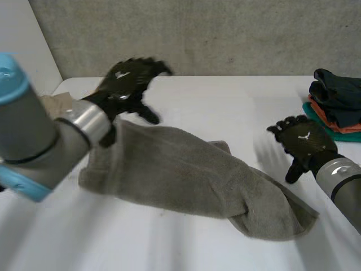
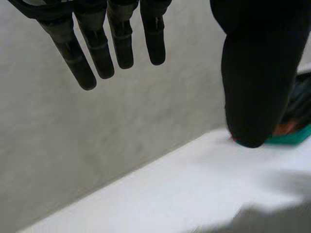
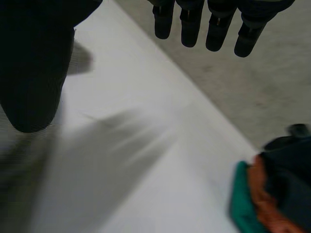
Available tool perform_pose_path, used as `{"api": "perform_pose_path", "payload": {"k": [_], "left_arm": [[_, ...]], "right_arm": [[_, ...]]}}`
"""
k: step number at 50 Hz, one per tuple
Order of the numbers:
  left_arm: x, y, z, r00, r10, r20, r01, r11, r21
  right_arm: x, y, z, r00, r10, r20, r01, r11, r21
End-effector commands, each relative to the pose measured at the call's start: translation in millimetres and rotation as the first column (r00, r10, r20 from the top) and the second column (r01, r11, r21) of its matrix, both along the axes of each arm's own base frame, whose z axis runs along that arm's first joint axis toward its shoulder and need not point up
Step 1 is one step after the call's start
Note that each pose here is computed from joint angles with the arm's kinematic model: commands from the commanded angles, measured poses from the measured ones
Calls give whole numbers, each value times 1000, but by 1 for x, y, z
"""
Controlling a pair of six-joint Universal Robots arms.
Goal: Fold the laundry.
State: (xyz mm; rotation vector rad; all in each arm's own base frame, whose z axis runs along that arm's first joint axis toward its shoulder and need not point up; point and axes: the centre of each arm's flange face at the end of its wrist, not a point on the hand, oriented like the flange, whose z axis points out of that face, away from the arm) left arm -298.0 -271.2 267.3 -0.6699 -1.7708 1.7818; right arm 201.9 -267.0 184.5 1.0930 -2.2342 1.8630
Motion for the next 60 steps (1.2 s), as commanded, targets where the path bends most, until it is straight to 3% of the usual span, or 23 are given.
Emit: {"api": "perform_pose_path", "payload": {"k": [1,6,10,17,25,34,38,43,48,54,60], "left_arm": [[50,6,-52,950,81,302,-119,987,110],[74,23,-95,849,58,525,-140,983,119],[76,24,-108,814,65,577,-116,992,52],[74,8,-130,801,106,590,-119,993,-16],[73,4,-146,791,91,605,-126,992,15],[73,1,-136,786,133,603,-150,988,-23],[73,5,-94,801,211,560,-167,977,-129],[69,23,-37,840,267,473,-160,954,-254],[74,46,33,904,308,297,-199,917,-346],[75,52,51,935,267,233,-202,942,-267],[62,18,9,930,208,304,-180,976,-120]], "right_arm": [[3,39,8,997,56,-43,-42,961,272],[2,45,-2,997,61,-50,-43,952,303],[0,47,-14,997,53,-48,-37,959,280],[-2,47,-38,998,41,-49,-27,966,255],[-2,44,-53,998,42,-50,-27,961,275],[-3,38,-52,998,27,-54,-13,969,246],[-3,34,-30,999,19,-49,-10,985,172],[-10,41,49,997,9,-81,-14,998,-66],[-14,48,99,992,15,-129,-34,989,-145],[-15,49,130,989,33,-144,-50,992,-117],[-4,16,105,986,62,-153,-63,998,0]]}}
